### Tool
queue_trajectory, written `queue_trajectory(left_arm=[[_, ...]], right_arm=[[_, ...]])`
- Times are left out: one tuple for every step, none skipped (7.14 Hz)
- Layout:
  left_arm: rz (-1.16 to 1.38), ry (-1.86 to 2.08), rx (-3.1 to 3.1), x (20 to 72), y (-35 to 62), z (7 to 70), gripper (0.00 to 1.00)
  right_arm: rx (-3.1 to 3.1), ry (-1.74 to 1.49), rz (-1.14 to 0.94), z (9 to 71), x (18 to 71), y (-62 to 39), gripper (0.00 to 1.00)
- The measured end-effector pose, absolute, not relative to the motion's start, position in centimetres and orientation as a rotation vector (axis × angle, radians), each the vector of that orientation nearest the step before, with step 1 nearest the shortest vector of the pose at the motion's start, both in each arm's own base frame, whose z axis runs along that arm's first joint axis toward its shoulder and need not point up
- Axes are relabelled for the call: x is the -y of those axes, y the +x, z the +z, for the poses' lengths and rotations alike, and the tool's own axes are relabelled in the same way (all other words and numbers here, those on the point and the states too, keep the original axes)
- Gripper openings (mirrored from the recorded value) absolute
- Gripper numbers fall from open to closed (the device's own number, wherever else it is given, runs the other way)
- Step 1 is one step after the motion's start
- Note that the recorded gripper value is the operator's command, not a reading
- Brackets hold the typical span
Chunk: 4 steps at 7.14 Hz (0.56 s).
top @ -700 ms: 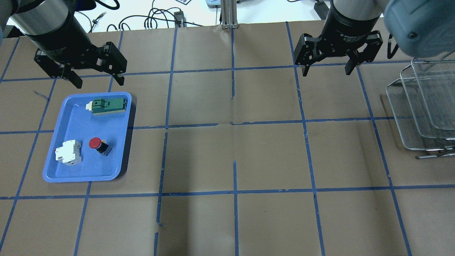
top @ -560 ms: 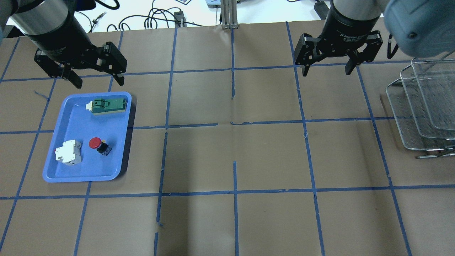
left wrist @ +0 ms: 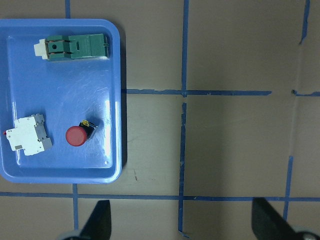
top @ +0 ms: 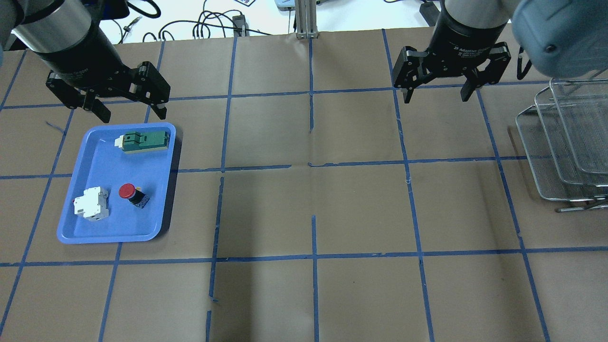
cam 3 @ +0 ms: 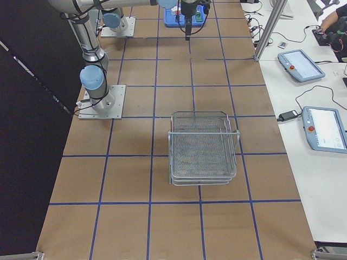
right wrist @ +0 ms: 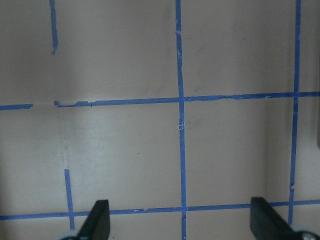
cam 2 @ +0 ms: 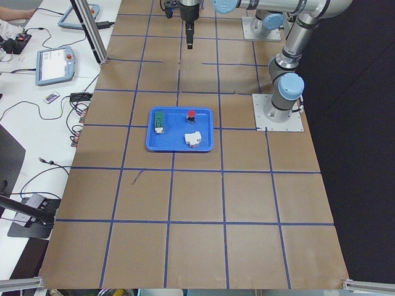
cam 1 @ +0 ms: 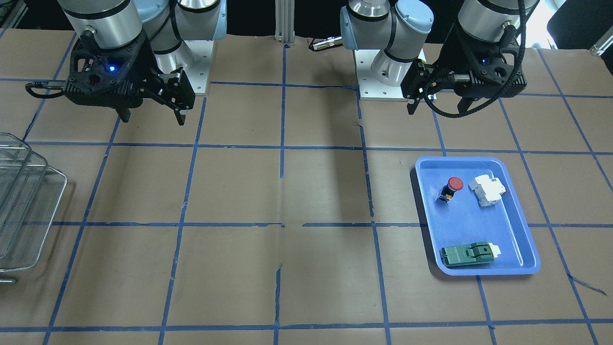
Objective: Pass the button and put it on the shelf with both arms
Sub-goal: 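Lower the left gripper toward the red push button on the blue tray, then close the left gripper on the red push button's black base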
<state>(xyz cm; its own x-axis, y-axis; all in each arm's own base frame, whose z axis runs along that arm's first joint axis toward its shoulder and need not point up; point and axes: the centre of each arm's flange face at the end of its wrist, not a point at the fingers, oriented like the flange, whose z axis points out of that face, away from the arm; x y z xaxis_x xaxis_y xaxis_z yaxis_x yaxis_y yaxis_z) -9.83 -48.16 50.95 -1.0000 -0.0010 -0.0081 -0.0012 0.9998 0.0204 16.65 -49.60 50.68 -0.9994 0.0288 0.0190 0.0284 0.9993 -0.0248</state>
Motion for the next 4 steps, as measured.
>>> queue_trajectory(left_arm=[[0.108, 0.033, -3.138, 48.7, -7.2, 47.9, 1.00], [0.158, 0.039, -3.151, 49.3, -3.1, 43.7, 1.00], [0.149, 0.112, -3.159, 49.9, 1.4, 38.6, 1.00], [0.109, 0.263, -3.150, 50.1, 4.3, 33.7, 1.00]], right_arm=[[3.122, -0.043, 0.037, 50.7, 49.5, 16.7, 1.00], [3.122, -0.042, 0.036, 50.6, 49.4, 16.7, 1.00], [3.122, -0.040, 0.035, 50.6, 49.3, 16.7, 1.00], [3.122, -0.039, 0.034, 50.6, 49.3, 16.7, 1.00]])
